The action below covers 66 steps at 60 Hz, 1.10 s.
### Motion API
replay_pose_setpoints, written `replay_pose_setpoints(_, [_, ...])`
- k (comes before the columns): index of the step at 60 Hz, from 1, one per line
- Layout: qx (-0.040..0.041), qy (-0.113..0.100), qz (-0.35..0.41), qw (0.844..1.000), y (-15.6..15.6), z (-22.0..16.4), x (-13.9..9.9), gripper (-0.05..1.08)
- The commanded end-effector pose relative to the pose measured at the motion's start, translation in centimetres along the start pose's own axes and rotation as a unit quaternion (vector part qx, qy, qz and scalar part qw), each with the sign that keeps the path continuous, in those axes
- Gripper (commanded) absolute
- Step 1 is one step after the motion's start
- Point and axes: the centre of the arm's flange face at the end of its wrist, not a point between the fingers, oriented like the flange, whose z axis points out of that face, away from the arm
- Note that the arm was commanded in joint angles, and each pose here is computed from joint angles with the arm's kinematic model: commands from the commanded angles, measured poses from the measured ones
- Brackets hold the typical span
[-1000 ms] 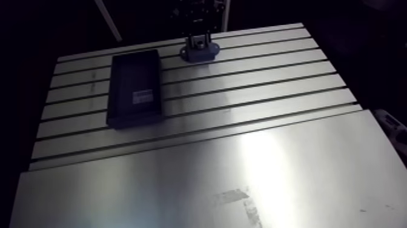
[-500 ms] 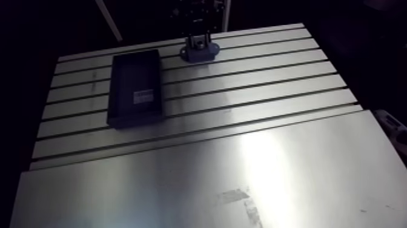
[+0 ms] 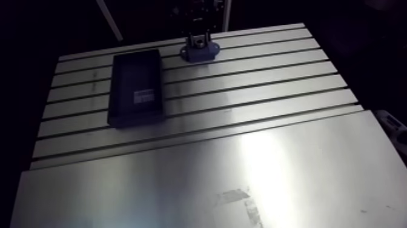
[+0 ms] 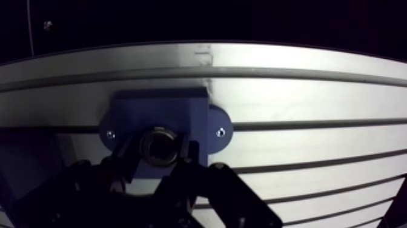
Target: Pick up the bearing and press it into the housing until flush.
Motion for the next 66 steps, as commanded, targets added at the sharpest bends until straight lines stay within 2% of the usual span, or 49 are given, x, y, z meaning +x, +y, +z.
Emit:
replay_pose_setpoints(1, [-0.0005, 0.002, 0.000, 1.000, 0.0, 0.0, 0.0, 0.66])
replay_pose_setpoints(32, [-0.0007, 0.000, 0.000, 1.000, 0.1, 0.2, -0.1, 0.64])
replay_pose_setpoints(33, [-0.0007, 0.000, 0.001, 1.000, 0.1, 0.2, -0.1, 0.51])
replay_pose_setpoints(34, [-0.0007, 0.000, 0.001, 1.000, 0.1, 0.2, -0.1, 0.51])
replay_pose_setpoints(35, [-0.0009, 0.001, 0.001, 1.000, 0.2, 0.0, -0.1, 0.26])
replay_pose_setpoints(36, [-0.0009, 0.001, 0.001, 1.000, 0.2, 0.0, -0.1, 0.26])
replay_pose_setpoints(37, [-0.0016, 0.001, 0.001, 1.000, 0.2, 0.0, -0.1, 0.04])
replay_pose_setpoints(39, [-0.0017, 0.001, 0.002, 1.000, 0.3, 0.0, -0.1, 0.01])
replay_pose_setpoints(62, [-0.0004, 0.013, 0.006, 1.000, 0.7, -1.8, 0.3, 0.02])
replay_pose_setpoints(63, [-0.0007, 0.014, 0.005, 1.000, 0.6, -2.1, 0.4, 0.07])
replay_pose_setpoints(66, [-0.0006, 0.014, 0.007, 1.000, 0.5, -2.7, 0.6, 0.12])
